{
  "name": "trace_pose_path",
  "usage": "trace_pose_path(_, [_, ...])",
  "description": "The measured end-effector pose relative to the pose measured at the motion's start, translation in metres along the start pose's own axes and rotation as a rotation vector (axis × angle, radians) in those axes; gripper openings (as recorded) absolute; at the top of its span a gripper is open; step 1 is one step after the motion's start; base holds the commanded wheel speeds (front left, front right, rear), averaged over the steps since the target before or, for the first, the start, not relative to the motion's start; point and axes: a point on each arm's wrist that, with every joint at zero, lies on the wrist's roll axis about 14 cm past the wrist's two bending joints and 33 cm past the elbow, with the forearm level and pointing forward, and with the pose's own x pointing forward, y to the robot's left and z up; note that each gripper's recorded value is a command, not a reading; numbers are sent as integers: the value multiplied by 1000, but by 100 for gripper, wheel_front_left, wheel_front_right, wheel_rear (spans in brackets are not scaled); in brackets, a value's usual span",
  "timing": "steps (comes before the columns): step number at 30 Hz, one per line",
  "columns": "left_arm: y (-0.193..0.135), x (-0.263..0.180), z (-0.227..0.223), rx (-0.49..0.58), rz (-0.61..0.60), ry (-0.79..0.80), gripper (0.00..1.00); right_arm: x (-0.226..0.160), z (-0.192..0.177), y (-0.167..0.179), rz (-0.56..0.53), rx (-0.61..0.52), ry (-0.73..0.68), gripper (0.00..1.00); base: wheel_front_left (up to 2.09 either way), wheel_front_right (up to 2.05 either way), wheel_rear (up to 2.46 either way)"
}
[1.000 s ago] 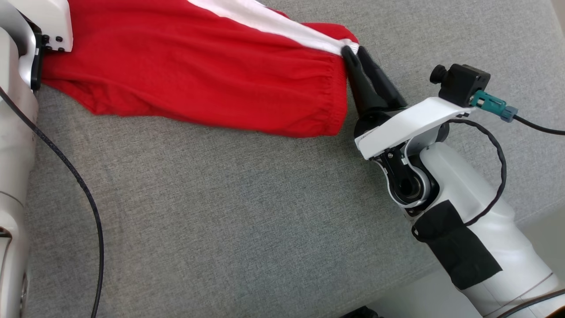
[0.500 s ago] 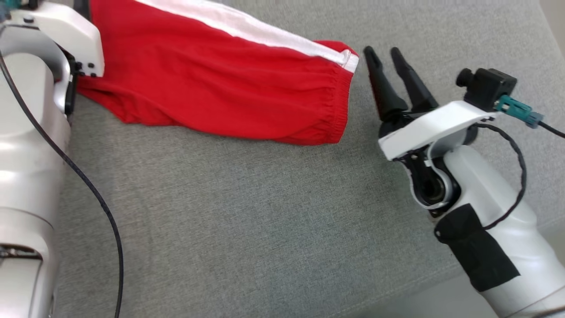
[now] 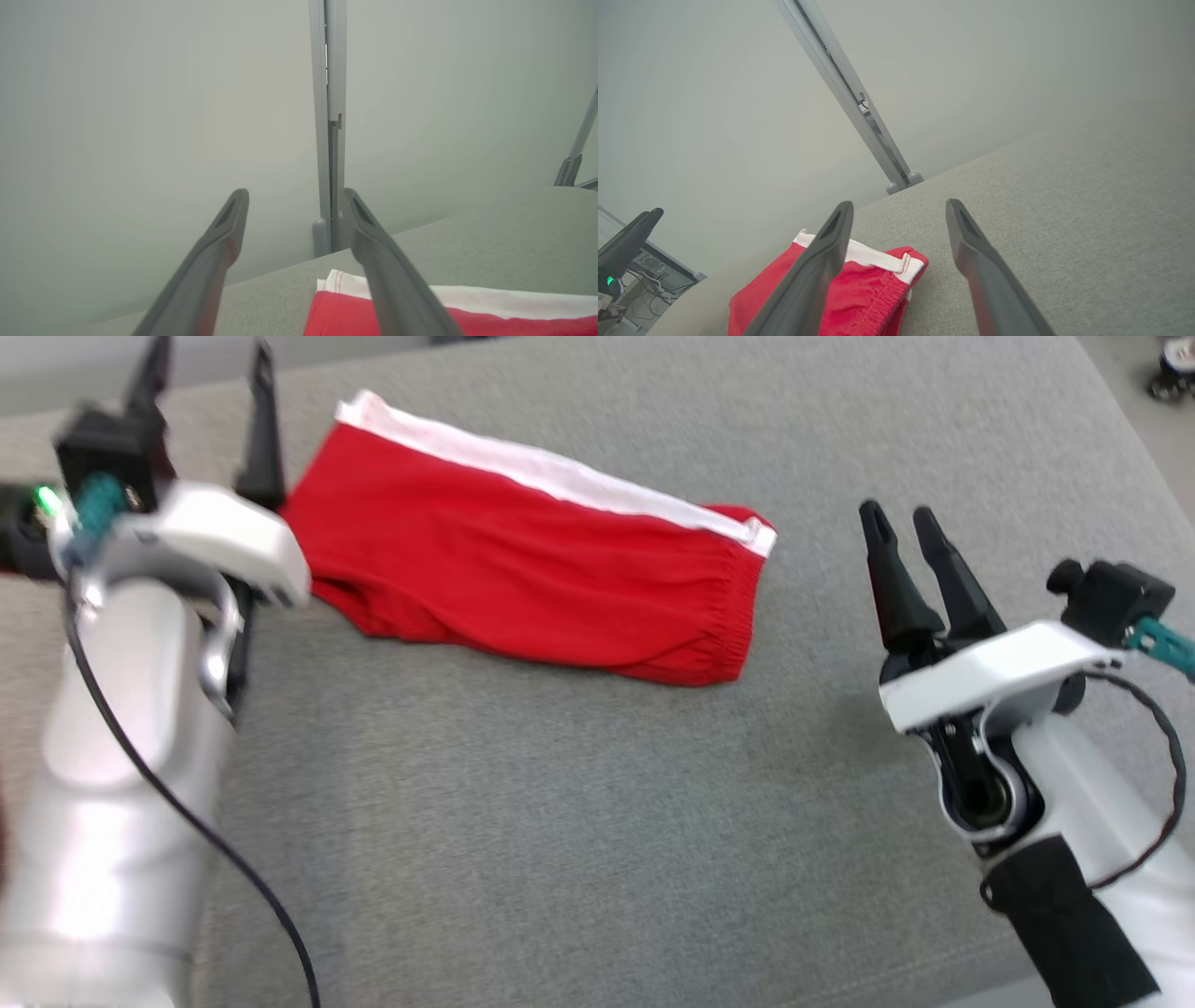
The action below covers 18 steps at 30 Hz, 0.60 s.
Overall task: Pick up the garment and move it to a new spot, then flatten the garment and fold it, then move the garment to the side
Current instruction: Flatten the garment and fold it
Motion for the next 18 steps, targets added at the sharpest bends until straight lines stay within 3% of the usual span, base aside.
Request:
trace_pose_path(7, [-9, -70, 25, -71, 37, -81, 100, -29, -4, 21, 50, 34, -3, 100, 0, 0, 0])
trace_pose_path(18, [7, -170, 50, -159, 166, -153, 100, -70, -17, 29, 47, 95, 2, 100, 0, 0, 0])
